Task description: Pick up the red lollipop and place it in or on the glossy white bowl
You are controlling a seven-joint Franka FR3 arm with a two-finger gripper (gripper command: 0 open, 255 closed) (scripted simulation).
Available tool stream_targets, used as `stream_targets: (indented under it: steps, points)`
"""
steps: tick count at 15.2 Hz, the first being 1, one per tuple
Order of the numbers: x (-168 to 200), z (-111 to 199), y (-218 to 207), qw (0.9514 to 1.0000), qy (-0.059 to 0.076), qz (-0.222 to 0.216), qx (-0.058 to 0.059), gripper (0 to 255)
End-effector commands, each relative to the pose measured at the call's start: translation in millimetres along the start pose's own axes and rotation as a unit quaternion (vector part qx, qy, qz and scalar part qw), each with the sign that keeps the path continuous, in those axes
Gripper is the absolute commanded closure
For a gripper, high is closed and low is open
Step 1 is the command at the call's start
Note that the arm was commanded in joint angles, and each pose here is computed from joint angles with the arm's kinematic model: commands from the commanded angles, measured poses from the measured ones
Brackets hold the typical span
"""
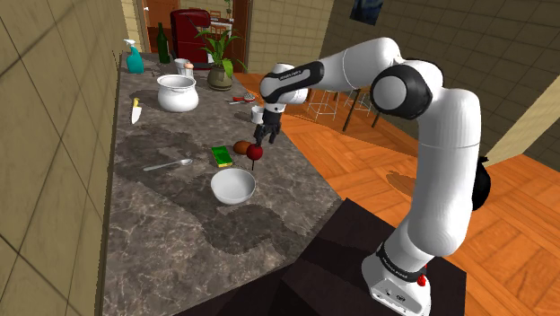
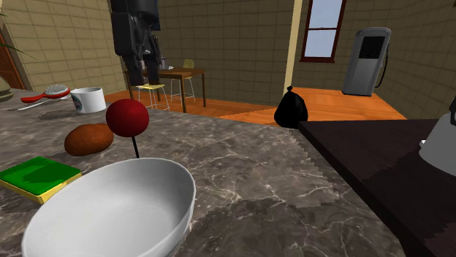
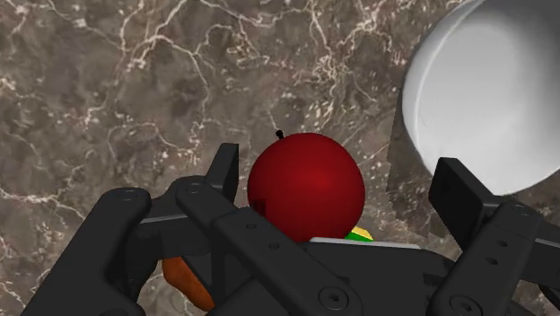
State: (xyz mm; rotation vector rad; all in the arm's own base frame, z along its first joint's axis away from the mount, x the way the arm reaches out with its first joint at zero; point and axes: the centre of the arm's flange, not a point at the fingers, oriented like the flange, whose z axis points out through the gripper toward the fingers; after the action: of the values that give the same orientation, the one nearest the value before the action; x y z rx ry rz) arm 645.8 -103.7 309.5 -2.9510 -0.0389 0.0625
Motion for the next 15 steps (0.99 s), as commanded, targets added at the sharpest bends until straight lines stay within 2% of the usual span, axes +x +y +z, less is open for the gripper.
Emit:
stream_targets:
  steps: [1,9,15]
  points:
    - [22.2,16.5,9.7,1.0,0.003,0.0,0.009,0]
    - [24.9,58.2,9.8,0.9999,0.003,0.0,0.01,0]
    - [24.9,58.2,9.8,0.9999,0.003,0.0,0.01,0]
